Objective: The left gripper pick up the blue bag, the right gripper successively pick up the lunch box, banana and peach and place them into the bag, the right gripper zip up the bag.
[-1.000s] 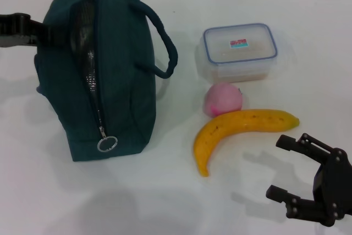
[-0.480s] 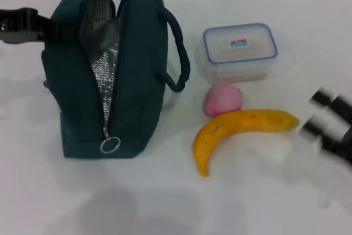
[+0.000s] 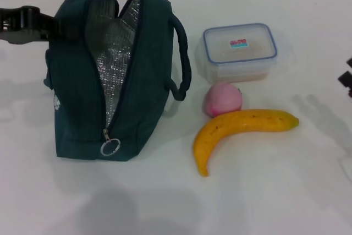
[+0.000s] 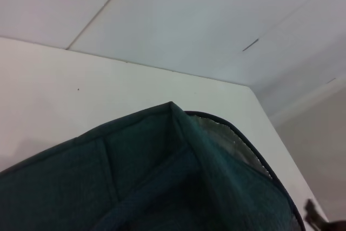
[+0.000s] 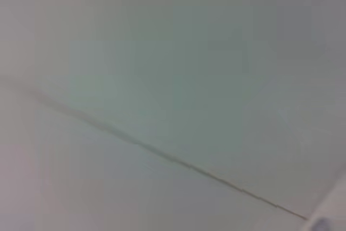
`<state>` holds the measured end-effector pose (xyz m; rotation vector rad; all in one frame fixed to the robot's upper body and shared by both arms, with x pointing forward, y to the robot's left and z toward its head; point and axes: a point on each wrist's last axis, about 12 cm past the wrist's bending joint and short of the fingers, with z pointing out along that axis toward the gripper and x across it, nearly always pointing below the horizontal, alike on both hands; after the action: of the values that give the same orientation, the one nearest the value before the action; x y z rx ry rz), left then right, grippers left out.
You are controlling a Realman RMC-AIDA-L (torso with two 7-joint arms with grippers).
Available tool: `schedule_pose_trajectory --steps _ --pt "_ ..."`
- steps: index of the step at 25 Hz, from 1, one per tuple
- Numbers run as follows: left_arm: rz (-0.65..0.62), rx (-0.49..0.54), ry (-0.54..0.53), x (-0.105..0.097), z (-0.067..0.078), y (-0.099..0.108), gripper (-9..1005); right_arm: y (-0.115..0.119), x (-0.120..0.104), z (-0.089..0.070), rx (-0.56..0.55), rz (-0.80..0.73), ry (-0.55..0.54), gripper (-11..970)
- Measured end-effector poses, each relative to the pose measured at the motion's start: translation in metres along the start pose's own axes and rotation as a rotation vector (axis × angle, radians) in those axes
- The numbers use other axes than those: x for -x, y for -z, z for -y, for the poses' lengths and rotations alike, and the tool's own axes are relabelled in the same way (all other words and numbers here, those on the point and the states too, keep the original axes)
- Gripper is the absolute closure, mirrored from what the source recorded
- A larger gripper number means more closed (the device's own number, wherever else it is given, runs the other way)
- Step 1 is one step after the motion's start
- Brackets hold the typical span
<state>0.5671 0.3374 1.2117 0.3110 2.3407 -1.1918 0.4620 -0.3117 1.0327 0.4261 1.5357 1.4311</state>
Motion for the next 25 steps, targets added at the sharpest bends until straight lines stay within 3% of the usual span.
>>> schedule_pose_trajectory --steps 9,18,25 --pt "0.009 -0.039 -0.024 0.004 0.007 -0.006 953 -0.045 0.007 0.017 -0.148 -0.026 -0.098 96" --pt "0.013 -0.047 -0.052 0.008 0.010 -0.008 953 -0.093 0.014 0.020 -0.210 -0.055 -0.068 97" --pt "0.019 -0.058 -0.070 0.012 0.014 -0.010 953 -0.116 0.013 0.025 -0.297 -0.081 -0.061 98"
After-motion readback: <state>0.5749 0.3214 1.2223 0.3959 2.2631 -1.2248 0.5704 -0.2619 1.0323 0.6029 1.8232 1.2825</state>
